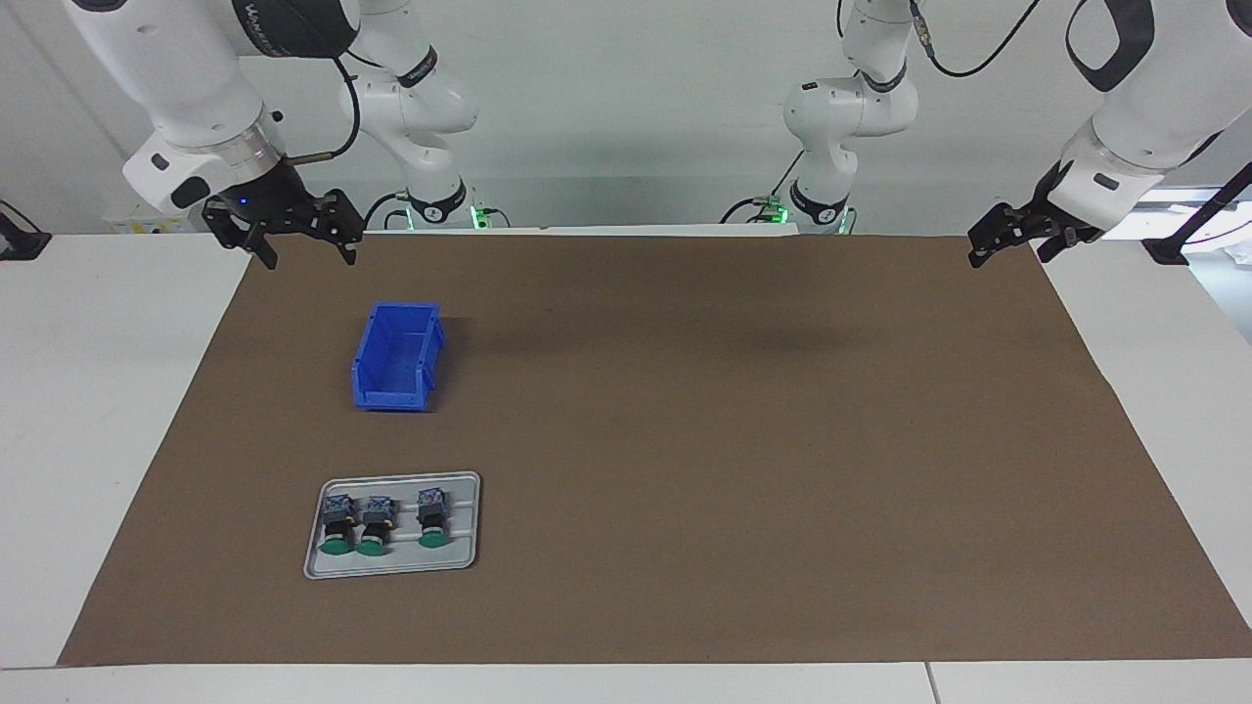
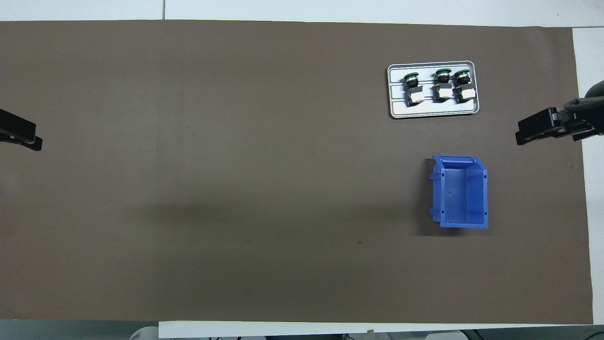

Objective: Place and press button with both arms

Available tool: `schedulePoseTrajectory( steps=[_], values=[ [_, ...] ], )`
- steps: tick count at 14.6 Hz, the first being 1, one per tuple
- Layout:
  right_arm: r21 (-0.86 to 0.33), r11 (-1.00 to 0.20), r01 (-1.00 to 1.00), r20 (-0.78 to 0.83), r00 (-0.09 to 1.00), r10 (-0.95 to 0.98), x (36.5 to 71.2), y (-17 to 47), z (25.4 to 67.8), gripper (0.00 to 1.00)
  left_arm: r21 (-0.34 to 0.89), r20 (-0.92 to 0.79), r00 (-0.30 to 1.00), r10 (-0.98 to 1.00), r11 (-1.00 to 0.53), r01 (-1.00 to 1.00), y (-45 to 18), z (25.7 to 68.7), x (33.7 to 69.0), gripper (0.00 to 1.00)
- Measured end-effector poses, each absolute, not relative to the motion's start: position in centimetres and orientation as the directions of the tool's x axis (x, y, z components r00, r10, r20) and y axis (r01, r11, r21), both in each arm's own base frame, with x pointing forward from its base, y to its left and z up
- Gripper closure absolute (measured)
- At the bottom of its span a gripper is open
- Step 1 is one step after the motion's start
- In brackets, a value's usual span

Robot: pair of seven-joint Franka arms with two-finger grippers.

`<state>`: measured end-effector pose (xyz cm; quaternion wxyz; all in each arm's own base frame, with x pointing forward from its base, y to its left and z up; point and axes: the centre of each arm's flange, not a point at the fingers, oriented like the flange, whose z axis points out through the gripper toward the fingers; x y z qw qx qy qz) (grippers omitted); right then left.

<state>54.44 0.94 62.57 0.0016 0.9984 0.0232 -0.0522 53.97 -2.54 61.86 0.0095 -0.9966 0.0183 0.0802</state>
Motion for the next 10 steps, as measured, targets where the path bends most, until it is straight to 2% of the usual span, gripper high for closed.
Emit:
schedulePoseTrajectory(
  steps=[10],
  values=[
    [0.001, -0.999, 0.048, -0.104, 0.993, 0.047, 54.4, 0.98, 62.6, 0.0, -0.016, -0.16, 0.987, -0.035, -0.999, -0.038, -2.54, 61.88, 53.95, 0.0]
  ],
)
